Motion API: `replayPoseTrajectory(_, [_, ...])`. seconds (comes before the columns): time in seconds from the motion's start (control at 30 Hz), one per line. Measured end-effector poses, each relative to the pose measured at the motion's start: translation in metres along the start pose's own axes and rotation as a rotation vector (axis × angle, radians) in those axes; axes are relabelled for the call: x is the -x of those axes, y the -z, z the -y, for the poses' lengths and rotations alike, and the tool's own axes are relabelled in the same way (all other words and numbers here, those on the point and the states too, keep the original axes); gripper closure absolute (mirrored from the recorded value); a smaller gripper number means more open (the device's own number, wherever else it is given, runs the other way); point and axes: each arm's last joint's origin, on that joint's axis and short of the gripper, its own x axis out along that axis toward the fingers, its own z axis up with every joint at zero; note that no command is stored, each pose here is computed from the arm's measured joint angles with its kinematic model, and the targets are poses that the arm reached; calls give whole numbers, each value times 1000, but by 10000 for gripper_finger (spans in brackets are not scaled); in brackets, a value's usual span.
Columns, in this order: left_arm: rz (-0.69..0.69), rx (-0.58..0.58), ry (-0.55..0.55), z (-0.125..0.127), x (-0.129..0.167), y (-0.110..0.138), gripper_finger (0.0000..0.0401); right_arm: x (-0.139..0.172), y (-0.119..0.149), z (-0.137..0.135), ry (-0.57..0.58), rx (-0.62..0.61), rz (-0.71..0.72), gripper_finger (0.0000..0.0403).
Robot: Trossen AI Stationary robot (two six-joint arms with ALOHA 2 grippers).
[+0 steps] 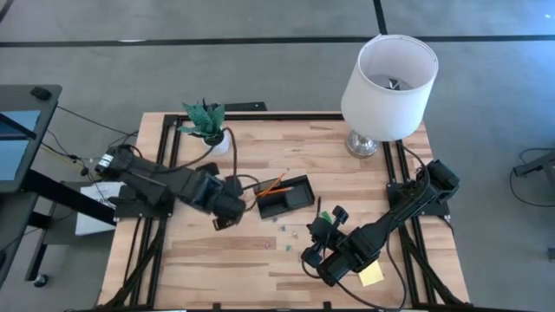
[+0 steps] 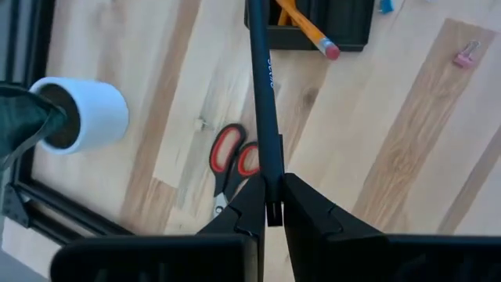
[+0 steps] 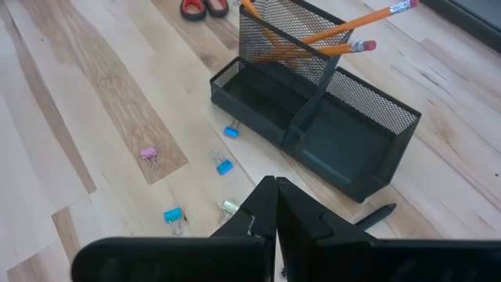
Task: Pick and place office supplies into organizer
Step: Put the left black pen into the black desk organizer
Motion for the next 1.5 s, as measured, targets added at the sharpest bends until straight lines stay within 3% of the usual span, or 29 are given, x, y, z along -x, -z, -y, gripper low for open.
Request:
replayPoseTrajectory(0.23, [-83,-20,116,-21,-12,-19,386,0,0,0,0,0,0,403])
replayPoseTrajectory(0.43, [-45,-32,217,-33,-15,-35,386,0,0,0,1,0,1,403])
replayPoseTrajectory(0.6, [-32,-8,258,-43,-7,-49,386,0,0,0,1,0,0,403])
replayPoseTrajectory(0.73, [-109,-3,245,-49,-8,-60,386,0,0,0,1,-1,0,403])
replayPoseTrajectory(1.0, [-183,-55,272,-40,-32,-82,386,0,0,0,1,-2,0,403])
replayPoseTrajectory(1.2, [-197,-45,275,-40,-36,-85,386,0,0,-1,-4,-5,2,403])
replayPoseTrajectory(1.5, [-271,-23,364,-39,-50,-91,386,0,-2,-4,-33,-38,17,403])
